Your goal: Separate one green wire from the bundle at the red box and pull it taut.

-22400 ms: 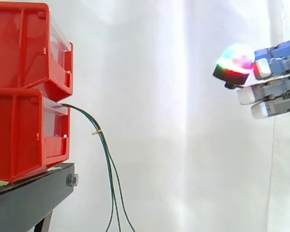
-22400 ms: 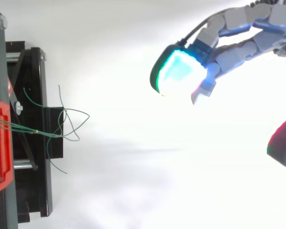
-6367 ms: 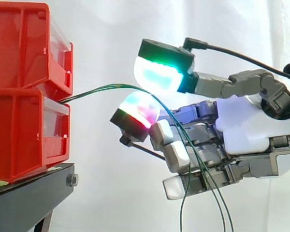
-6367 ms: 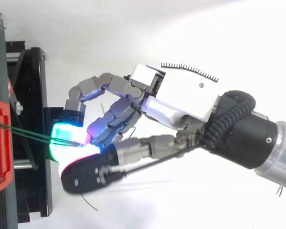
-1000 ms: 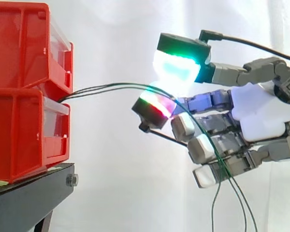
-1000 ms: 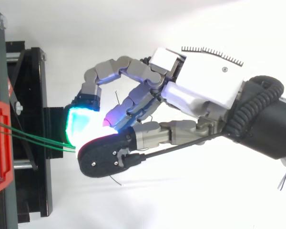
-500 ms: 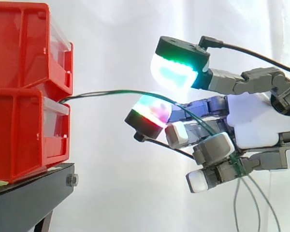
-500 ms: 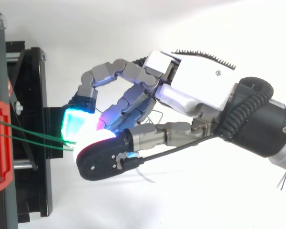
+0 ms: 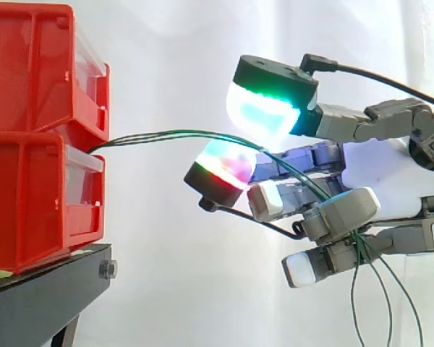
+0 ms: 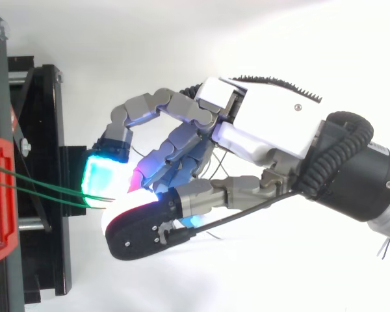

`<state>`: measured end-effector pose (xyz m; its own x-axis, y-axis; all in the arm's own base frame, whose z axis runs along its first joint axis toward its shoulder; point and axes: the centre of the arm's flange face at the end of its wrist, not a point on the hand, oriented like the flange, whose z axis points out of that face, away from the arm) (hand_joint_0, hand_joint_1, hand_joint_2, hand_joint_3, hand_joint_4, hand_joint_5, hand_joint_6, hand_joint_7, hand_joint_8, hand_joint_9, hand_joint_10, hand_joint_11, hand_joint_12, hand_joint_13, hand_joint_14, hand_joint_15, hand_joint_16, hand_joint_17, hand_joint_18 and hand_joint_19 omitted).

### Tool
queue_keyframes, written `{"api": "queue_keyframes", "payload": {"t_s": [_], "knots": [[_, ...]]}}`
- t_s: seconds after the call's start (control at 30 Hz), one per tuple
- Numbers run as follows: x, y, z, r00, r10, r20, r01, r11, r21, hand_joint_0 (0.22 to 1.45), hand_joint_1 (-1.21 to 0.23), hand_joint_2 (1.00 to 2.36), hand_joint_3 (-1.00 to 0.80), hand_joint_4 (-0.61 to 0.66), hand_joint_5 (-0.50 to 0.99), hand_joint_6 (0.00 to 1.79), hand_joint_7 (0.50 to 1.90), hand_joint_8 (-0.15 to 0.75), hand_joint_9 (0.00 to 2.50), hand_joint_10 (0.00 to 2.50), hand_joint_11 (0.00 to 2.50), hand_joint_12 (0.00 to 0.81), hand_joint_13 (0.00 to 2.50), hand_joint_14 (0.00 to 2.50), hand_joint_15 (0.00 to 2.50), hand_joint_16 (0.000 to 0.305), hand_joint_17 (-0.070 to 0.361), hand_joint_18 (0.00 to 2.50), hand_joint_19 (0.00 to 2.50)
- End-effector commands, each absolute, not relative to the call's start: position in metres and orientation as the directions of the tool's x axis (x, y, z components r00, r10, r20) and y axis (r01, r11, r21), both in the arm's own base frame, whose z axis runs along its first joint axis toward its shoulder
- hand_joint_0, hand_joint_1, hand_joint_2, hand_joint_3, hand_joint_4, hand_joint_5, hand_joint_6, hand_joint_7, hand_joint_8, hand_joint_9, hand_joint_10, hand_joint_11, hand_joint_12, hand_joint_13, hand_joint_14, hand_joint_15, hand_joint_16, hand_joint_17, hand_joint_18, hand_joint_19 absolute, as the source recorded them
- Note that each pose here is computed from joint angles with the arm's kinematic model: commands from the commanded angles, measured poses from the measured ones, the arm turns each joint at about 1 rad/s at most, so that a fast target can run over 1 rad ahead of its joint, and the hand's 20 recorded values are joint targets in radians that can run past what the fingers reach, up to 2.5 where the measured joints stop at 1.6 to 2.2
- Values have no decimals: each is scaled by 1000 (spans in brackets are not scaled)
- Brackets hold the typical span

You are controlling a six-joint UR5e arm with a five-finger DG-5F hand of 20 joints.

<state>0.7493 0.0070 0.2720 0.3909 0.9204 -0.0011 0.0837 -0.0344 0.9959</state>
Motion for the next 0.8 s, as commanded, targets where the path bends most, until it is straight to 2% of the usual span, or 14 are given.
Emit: {"api": "queue_keyframes", "payload": {"t_s": [0.0, 0.17, 0.3, 0.5, 0.67, 0.77], "knots": [[749, 8, 272, 390, 921, -1, 83, -34, 996, 608, -774, 1000, -500, -23, -208, 882, 1002, 226, 1083, 21, 920, 298, 1556, 20, 1321, 51, 115, 945, 663], [749, 9, 272, 389, 921, 0, 83, -35, 996, 627, -733, 1003, -464, -22, -205, 884, 1007, 232, 1111, 21, 930, 293, 1568, 20, 1327, 51, 114, 953, 672], [749, 9, 272, 389, 921, 0, 83, -35, 996, 614, -680, 1000, -500, -21, -202, 883, 1012, 232, 1121, 23, 940, 294, 1563, 20, 1320, 51, 115, 953, 672], [751, 10, 277, 386, 922, 10, 74, -42, 996, 554, -616, 1000, -500, -6, -202, 884, 1008, 239, 1129, 21, 930, 306, 1564, 20, 1301, 53, 119, 966, 670], [752, 8, 283, 389, 921, 13, 76, -46, 996, 593, -643, 1000, -500, -17, -202, 881, 1018, 233, 1127, 22, 931, 294, 1554, 21, 1286, 51, 116, 955, 669], [752, 7, 287, 390, 921, 9, 86, -46, 995, 624, -701, 1007, -416, -23, -200, 886, 1050, 231, 1129, 22, 937, 298, 1548, 21, 1289, 51, 115, 950, 672]]}}
